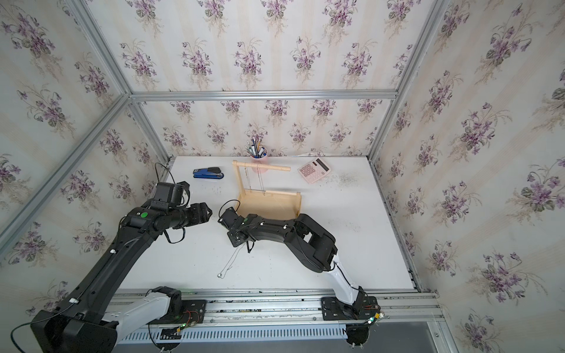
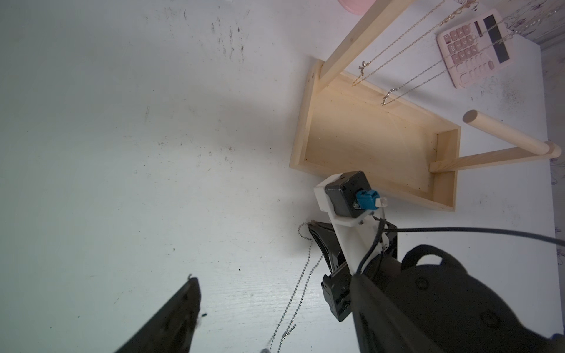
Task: Hang the necklace on the jewelry display stand
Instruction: Pick up the necklace from the center of the board.
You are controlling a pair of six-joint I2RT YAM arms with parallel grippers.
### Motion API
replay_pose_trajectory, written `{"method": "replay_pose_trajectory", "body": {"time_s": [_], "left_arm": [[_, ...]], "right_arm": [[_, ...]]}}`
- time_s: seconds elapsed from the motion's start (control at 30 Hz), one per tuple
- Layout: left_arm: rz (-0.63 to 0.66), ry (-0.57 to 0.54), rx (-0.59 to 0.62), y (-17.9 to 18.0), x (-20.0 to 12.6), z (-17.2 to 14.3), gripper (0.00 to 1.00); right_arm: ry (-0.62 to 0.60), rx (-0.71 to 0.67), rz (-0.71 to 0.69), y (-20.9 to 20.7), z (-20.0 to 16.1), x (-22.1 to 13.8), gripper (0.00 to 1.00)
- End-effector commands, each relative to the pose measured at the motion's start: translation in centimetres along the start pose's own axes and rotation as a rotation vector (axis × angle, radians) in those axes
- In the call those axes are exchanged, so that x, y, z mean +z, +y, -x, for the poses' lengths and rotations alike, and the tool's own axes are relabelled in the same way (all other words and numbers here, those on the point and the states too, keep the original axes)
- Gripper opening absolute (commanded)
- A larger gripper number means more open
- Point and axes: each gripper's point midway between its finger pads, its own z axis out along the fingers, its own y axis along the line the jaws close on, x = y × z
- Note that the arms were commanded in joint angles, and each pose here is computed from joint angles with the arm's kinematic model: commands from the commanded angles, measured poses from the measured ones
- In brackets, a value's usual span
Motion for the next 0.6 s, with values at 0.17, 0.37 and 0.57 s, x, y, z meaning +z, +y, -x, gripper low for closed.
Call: {"method": "replay_pose_trajectory", "body": {"time_s": [0.17, 0.37, 0.57], "left_arm": [[-0.029, -0.008, -0.002, -0.5, 0.0, 0.3, 0.79], [-0.068, 0.03, -0.011, -1.0, 0.8, -0.5, 0.77], [-0.048, 0.135, -0.044, -0.2, 3.5, -2.9, 0.77]], "right_arm": [[0.044, -0.031, -0.057, -1.7, -0.6, -4.5, 0.0], [-0.025, -0.019, -0.025, -1.5, 0.8, -7.7, 0.0], [0.024, -0.01, -0.01, -1.7, -1.4, -6.5, 0.06]]}}
